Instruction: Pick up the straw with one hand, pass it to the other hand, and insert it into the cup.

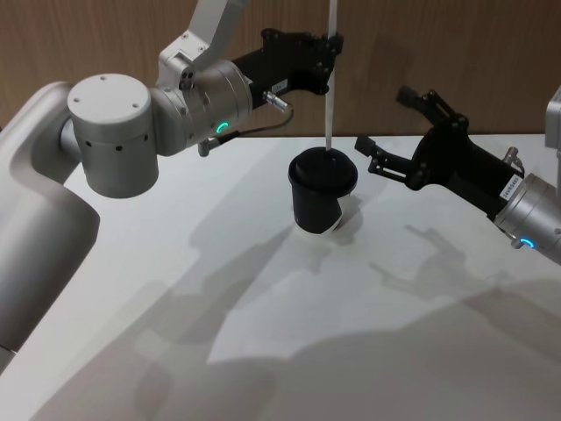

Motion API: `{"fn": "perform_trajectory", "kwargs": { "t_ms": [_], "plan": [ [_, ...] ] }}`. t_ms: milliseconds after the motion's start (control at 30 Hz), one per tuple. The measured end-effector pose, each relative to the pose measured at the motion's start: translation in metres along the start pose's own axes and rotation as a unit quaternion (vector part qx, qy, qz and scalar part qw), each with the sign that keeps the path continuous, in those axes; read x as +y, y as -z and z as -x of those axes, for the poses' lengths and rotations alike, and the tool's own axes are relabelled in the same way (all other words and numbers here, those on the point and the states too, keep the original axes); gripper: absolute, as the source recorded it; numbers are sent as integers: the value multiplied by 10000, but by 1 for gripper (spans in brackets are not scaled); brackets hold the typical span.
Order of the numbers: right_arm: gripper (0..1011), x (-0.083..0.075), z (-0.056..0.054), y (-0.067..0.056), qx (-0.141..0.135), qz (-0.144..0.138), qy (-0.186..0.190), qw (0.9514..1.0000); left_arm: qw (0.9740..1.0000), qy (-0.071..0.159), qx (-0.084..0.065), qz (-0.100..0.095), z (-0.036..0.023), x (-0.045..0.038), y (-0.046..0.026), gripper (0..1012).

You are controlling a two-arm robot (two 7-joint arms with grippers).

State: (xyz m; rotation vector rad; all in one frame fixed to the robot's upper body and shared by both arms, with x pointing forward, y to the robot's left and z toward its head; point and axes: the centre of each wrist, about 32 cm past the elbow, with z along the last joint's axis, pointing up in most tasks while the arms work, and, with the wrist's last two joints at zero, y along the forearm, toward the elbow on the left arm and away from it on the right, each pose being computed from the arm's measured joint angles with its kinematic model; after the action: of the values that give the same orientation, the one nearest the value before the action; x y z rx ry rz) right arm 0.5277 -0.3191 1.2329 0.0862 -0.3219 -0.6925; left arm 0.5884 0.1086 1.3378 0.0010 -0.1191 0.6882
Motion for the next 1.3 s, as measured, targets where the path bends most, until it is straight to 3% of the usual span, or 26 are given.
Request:
{"fn": "perform_trajectory", "kwargs": {
  "t_ms": [667, 1300],
  "plan": [
    [1001, 0, 0, 0, 0, 0, 0, 10000, 9999, 38, 91, -33, -31, -66, 31, 6],
    [1001, 0, 0, 0, 0, 0, 0, 10000, 9999, 34, 13, -98, -15, -117, 65, 6]
  ]
}}
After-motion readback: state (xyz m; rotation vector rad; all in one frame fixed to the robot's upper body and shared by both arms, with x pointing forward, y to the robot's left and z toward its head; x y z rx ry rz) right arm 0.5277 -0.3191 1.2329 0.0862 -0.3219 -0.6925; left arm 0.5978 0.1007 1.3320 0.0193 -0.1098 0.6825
